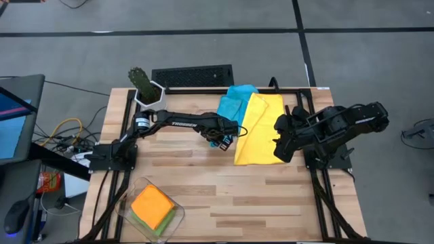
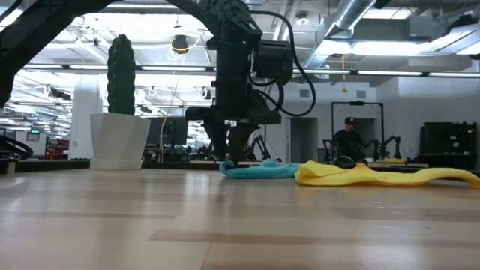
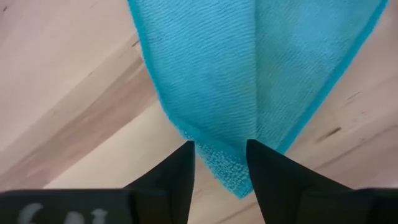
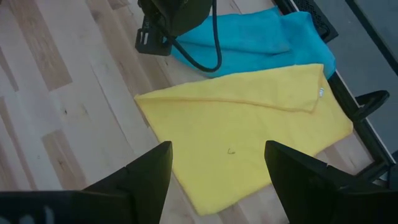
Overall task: Fold microfiber towels
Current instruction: Fold the blue microfiber towel
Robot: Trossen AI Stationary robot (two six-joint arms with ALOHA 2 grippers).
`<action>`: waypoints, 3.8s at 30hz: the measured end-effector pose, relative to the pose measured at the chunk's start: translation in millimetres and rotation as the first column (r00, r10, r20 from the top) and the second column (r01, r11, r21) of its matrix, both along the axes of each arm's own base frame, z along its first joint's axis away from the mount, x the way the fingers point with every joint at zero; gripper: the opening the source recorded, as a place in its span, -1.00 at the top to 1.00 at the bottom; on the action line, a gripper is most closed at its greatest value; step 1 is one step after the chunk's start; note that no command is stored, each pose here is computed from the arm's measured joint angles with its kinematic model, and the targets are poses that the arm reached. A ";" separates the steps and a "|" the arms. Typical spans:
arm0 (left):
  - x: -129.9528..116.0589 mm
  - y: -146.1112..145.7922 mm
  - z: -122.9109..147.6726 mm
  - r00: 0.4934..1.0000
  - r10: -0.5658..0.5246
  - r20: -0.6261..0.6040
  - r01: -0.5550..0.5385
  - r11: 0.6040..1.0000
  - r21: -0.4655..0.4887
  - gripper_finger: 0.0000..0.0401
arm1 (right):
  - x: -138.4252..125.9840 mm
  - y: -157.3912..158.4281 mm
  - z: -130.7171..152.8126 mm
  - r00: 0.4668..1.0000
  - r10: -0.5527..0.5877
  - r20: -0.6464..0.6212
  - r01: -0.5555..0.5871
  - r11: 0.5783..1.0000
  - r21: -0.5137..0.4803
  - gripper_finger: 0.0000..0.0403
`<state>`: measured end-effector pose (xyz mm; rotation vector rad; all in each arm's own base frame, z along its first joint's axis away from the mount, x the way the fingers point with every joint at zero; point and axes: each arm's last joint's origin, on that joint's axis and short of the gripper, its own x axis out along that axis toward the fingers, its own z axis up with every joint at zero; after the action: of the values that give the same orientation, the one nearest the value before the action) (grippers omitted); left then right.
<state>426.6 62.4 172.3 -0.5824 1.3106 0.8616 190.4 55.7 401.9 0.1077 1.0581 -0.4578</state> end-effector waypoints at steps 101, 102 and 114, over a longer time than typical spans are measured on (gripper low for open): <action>-21.3 10.6 -26.4 0.995 -0.068 0.074 0.080 0.980 -0.182 0.96 | 20.7 -28.9 7.0 0.994 0.103 0.048 -0.093 0.979 -0.180 -0.39; -21.6 10.4 -26.4 0.994 -0.080 0.071 0.092 0.978 -0.185 0.98 | 22.9 -30.9 8.0 0.992 0.111 0.060 -0.098 0.977 -0.189 -0.39; -40.8 -48.6 -9.1 0.894 -0.416 -0.163 0.398 0.908 -0.135 1.00 | 57.1 -101.2 15.8 0.961 0.234 0.145 -0.189 0.944 -0.269 -0.39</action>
<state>385.7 13.8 163.2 -0.2850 1.5848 0.5134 247.6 -45.5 417.8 -0.1900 0.8197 -0.3763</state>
